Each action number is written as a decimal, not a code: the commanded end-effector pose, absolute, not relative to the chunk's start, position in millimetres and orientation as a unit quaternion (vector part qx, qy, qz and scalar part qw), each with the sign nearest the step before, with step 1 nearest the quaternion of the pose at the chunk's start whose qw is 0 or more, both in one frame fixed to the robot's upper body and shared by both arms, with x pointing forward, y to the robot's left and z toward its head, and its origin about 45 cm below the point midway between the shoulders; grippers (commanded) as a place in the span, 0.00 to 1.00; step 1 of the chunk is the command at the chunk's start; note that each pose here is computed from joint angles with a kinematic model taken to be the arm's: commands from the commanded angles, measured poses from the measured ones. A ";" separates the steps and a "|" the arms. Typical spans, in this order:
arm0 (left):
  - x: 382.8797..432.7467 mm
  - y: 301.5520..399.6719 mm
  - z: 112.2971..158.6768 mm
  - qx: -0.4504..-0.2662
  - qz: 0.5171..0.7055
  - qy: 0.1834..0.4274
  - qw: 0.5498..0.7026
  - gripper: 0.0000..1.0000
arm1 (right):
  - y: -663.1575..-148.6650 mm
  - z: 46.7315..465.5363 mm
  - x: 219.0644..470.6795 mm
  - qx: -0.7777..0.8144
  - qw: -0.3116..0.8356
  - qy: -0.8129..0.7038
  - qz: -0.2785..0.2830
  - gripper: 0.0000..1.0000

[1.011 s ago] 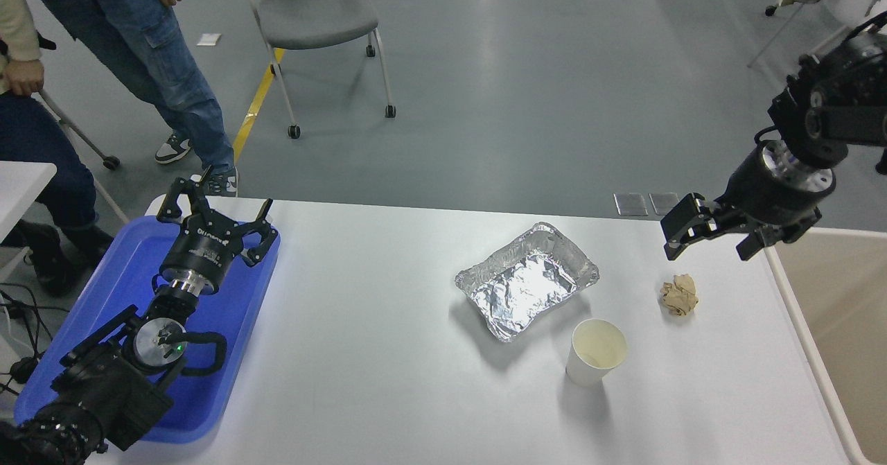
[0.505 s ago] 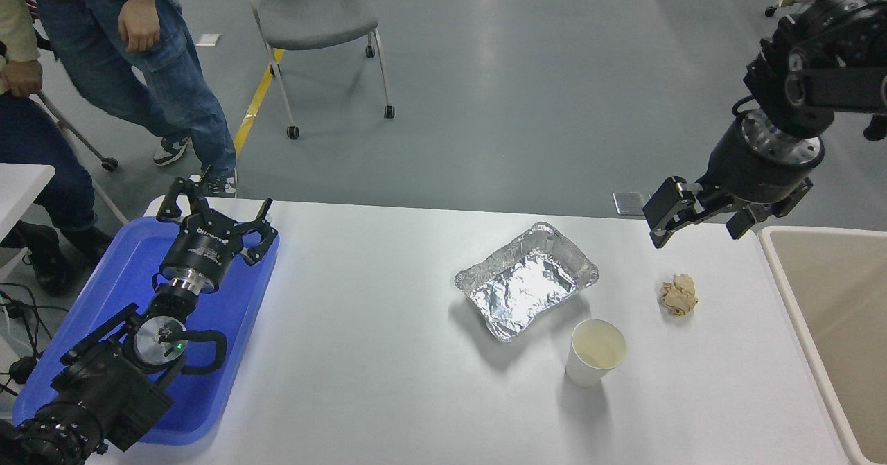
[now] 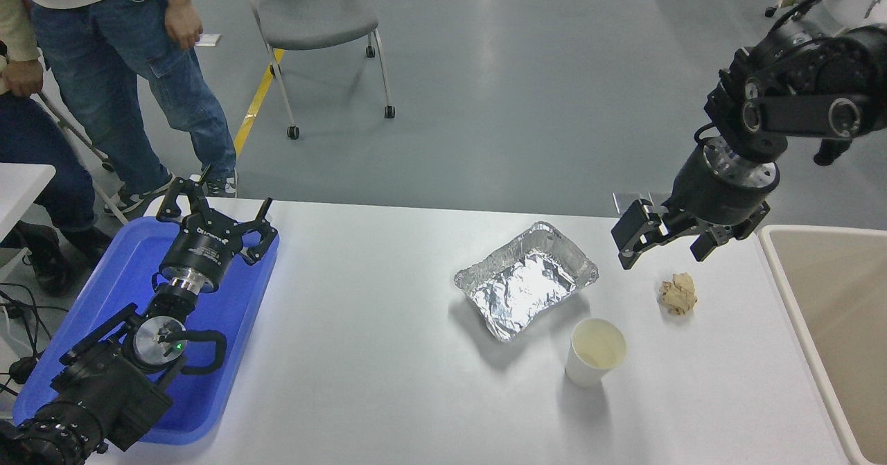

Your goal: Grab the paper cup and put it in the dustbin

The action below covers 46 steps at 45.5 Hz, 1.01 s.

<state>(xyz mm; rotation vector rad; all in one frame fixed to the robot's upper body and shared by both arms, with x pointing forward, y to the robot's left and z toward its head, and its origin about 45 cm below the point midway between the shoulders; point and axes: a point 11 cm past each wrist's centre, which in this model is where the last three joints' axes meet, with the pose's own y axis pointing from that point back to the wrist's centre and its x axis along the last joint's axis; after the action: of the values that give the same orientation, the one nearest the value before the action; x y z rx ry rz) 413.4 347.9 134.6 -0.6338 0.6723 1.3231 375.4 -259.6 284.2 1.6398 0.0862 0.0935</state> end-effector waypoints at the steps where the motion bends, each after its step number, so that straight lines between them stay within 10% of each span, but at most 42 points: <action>1: 413.5 347.9 134.6 -0.283 0.592 0.301 0.692 1.00 | -259.5 236.7 360.1 0.743 0.667 0.054 -0.009 0.99; 46: 413.0 348.1 133.9 -0.283 0.593 0.301 0.691 1.00 | -271.3 132.0 336.5 0.754 0.652 -0.005 0.082 0.99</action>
<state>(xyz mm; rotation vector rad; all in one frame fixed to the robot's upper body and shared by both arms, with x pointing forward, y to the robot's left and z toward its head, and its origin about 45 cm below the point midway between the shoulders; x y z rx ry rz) 413.3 347.9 134.3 -0.6325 0.6726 1.3236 342.0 -268.6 147.8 1.7055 0.0152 0.1558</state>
